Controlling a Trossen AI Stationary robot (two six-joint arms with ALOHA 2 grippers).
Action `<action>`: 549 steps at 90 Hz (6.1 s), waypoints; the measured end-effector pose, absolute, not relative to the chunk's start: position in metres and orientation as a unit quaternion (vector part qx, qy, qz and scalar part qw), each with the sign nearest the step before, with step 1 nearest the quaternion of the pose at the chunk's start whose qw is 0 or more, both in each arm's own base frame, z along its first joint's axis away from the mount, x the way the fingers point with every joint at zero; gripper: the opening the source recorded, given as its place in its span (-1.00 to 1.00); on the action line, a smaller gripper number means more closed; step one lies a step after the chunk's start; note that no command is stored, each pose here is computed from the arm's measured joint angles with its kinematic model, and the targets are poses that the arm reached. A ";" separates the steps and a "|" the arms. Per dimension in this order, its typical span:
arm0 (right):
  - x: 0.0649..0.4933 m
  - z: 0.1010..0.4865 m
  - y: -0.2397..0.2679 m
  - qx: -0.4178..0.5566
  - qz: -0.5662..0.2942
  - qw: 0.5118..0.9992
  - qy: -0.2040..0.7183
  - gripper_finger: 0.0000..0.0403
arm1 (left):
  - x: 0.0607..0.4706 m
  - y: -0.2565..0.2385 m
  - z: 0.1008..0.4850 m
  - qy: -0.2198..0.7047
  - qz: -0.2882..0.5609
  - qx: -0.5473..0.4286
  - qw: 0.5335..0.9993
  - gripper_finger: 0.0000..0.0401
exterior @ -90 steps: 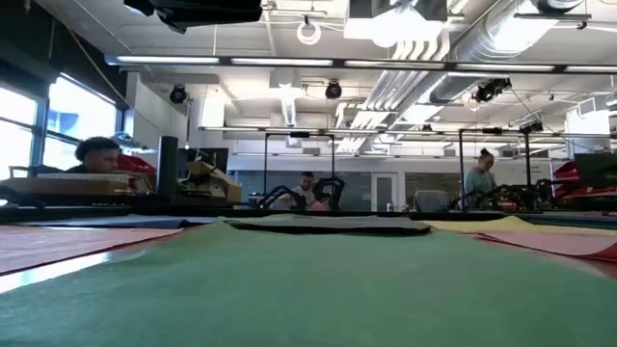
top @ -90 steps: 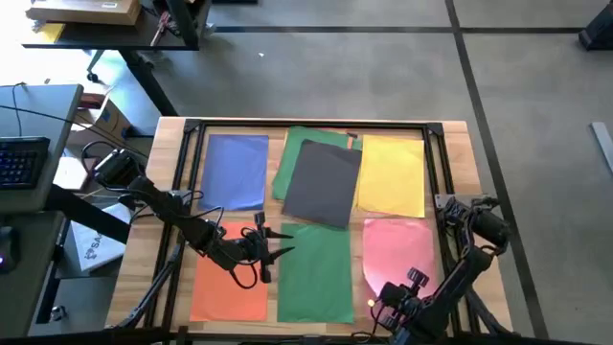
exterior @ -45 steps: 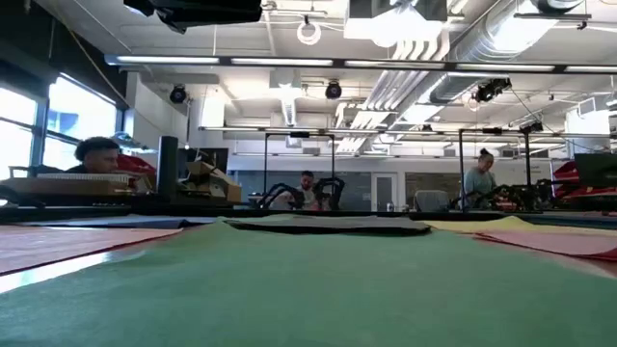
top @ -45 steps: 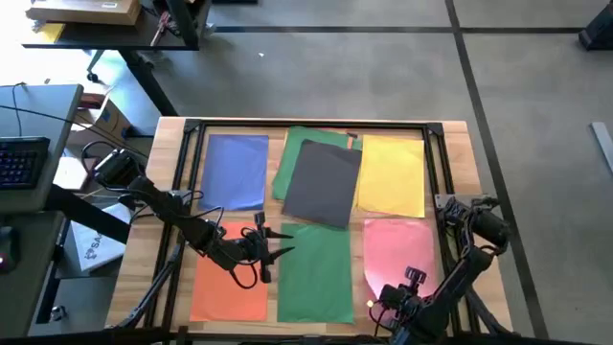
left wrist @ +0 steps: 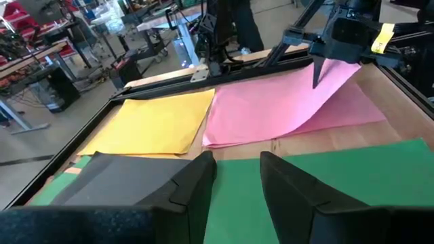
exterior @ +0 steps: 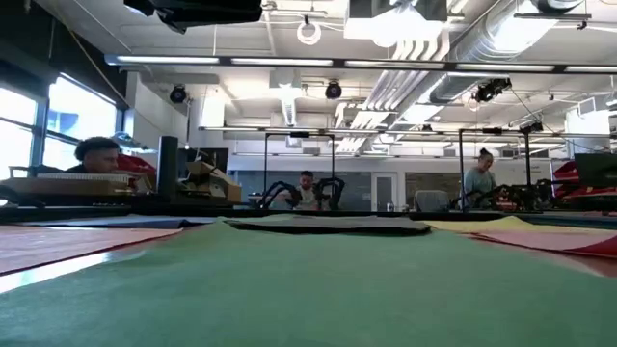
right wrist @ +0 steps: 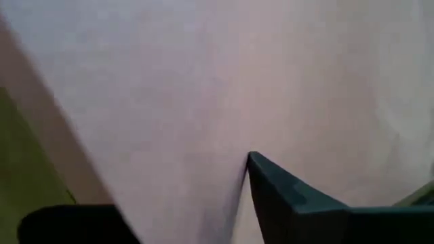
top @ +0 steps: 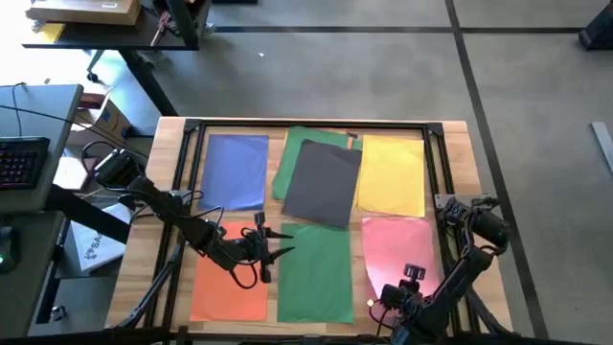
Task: Organize paper
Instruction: Stack the pink paper under the black paper on the bottom pink paper, then stack the green paper under the black paper on the bottom green paper
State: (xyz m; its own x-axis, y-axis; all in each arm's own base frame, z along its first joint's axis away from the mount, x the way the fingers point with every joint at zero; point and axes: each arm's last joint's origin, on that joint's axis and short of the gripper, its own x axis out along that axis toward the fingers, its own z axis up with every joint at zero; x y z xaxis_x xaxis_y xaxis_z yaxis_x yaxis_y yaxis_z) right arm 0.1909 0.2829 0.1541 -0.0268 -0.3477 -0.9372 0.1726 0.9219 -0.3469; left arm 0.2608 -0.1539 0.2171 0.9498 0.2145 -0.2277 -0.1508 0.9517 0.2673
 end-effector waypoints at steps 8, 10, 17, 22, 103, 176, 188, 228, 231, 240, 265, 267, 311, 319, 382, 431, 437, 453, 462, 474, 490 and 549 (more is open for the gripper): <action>0.193 0.156 0.282 -0.071 -0.166 0.680 0.710 -0.73 | 0.261 -0.154 0.217 0.128 0.093 0.124 0.980 -0.45; 0.193 0.156 0.282 -0.075 -0.163 0.676 0.715 -0.74 | 0.261 -0.154 0.217 0.128 0.093 0.124 0.980 -0.45; 0.194 0.158 0.280 -0.084 -0.157 0.671 0.719 -0.77 | 0.261 -0.154 0.217 0.128 0.094 0.124 0.979 -0.45; 0.195 0.158 0.280 -0.085 -0.155 0.670 0.721 -0.80 | 0.261 -0.154 0.217 0.128 0.093 0.124 0.980 -0.45; 0.190 0.155 0.296 -0.038 -0.103 0.672 0.733 -0.04 | 0.261 -0.154 0.217 0.128 0.094 0.124 0.979 -0.45; 0.185 0.187 0.292 0.070 -0.120 0.662 0.736 0.10 | 0.261 -0.154 0.217 0.128 0.094 0.121 0.980 -0.45; 0.184 0.194 0.291 0.088 -0.126 0.663 0.733 0.10 | 0.261 -0.153 0.217 0.127 0.094 0.120 0.980 -0.45; 0.186 0.198 0.283 0.065 -0.171 0.723 0.667 0.10 | 0.262 -0.152 0.217 0.128 0.097 0.119 0.980 -0.45; 0.187 0.197 0.282 0.055 -0.179 0.740 0.646 0.10 | 0.262 -0.152 0.217 0.128 0.097 0.119 0.980 -0.45; 0.188 0.190 0.275 0.031 -0.211 0.771 0.600 0.05 | 0.262 -0.152 0.217 0.127 0.097 0.113 0.981 -0.45; 0.188 0.142 0.229 0.074 -0.329 0.764 0.550 -0.21 | 0.263 -0.150 0.217 0.128 0.098 0.110 0.981 -0.45; 0.188 0.139 0.225 0.079 -0.334 0.762 0.549 -0.23 | 0.263 -0.150 0.217 0.128 0.098 0.110 0.981 -0.45; 0.198 0.136 0.225 0.209 -0.346 0.712 0.574 -0.40 | 0.264 -0.149 0.217 0.127 0.099 0.100 0.982 -0.45; 0.199 0.136 0.225 0.224 -0.355 0.712 0.563 -0.40 | 0.264 -0.149 0.217 0.127 0.099 0.100 0.982 -0.45; 0.215 0.173 0.228 0.276 -0.261 0.808 0.450 -0.40 | 0.264 -0.149 0.217 0.128 0.092 0.099 0.982 -0.45; 0.307 0.117 0.194 0.222 -0.165 0.844 0.459 -0.40 | 0.265 -0.148 0.217 0.128 0.093 0.090 0.983 -0.45; 0.305 0.117 0.197 0.237 -0.169 0.840 0.458 -0.40 | 0.265 -0.148 0.217 0.128 0.093 0.090 0.983 -0.45; 0.298 0.117 0.207 0.254 -0.174 0.836 0.454 -0.40 | 0.265 -0.148 0.217 0.128 0.093 0.090 0.983 -0.45; 0.297 0.119 0.210 0.244 -0.179 0.844 0.442 -0.40 | 0.265 -0.148 0.217 0.128 0.093 0.088 0.983 -0.45; 0.302 0.132 0.209 0.243 -0.167 0.851 0.434 -0.40 | 0.265 -0.148 0.217 0.128 0.094 0.086 0.984 -0.45; 0.311 0.161 0.205 0.226 -0.144 0.870 0.414 -0.40 | 0.265 -0.148 0.217 0.128 0.094 0.086 0.984 -0.45; 0.321 0.174 0.194 0.108 -0.138 0.907 0.383 -0.40 | 0.258 -0.132 0.192 0.227 0.163 0.027 0.960 -0.45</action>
State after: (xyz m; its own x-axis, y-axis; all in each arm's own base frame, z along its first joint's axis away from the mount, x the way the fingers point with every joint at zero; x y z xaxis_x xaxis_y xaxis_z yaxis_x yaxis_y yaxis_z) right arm 0.3212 0.1940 0.1739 0.6683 -0.1676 -0.7247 0.3332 0.9385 0.0902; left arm 0.2576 -0.1318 0.1922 0.8443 0.3249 -0.4261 -0.3003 0.9455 0.1258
